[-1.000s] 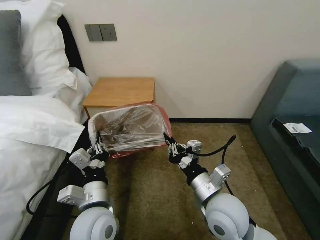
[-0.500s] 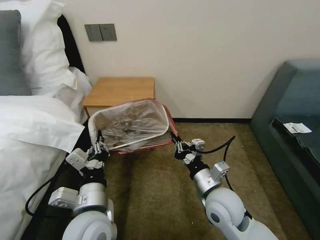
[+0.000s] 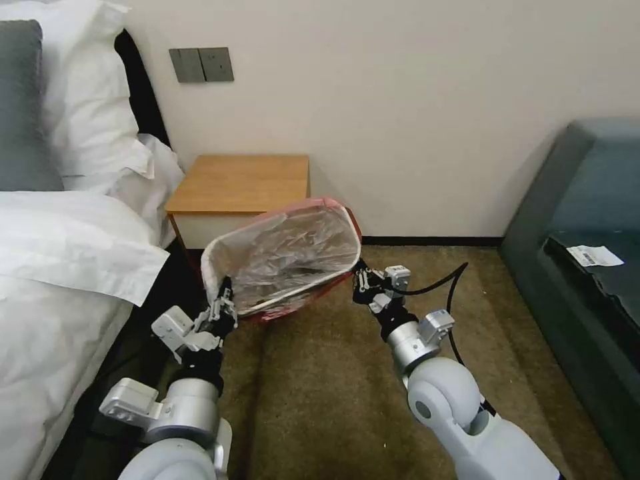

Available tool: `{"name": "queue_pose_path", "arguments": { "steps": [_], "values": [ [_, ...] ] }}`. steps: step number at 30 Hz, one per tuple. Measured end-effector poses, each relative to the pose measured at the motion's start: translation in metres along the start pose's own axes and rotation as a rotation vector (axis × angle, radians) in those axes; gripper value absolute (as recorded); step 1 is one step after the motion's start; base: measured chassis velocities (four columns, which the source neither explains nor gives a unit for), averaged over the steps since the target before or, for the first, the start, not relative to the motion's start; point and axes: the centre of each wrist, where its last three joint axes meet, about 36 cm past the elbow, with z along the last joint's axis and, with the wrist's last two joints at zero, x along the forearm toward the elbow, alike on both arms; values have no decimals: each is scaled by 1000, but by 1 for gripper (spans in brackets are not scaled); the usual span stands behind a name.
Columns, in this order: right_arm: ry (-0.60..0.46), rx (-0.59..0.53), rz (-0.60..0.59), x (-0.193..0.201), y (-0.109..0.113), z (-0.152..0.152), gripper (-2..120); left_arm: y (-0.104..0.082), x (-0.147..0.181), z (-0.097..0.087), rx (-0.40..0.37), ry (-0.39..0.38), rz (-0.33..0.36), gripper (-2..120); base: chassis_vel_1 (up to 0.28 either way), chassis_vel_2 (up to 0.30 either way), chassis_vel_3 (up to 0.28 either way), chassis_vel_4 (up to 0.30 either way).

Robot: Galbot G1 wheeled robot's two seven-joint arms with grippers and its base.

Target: Pick up the garbage bag from the table and place it over the trash can.

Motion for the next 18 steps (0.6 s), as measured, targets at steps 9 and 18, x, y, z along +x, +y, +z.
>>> {"name": "queue_pose_path", "arguments": {
  "steps": [9,18],
  "values": [
    [36,51,35,-4,-11,18,0,0,-1,-1,55,31,0,11,0,0,0,0],
    [85,107,88,-8,-25,40,0,0,-2,-1,97,55,4,13,0,0,0,0]
  ]
}}
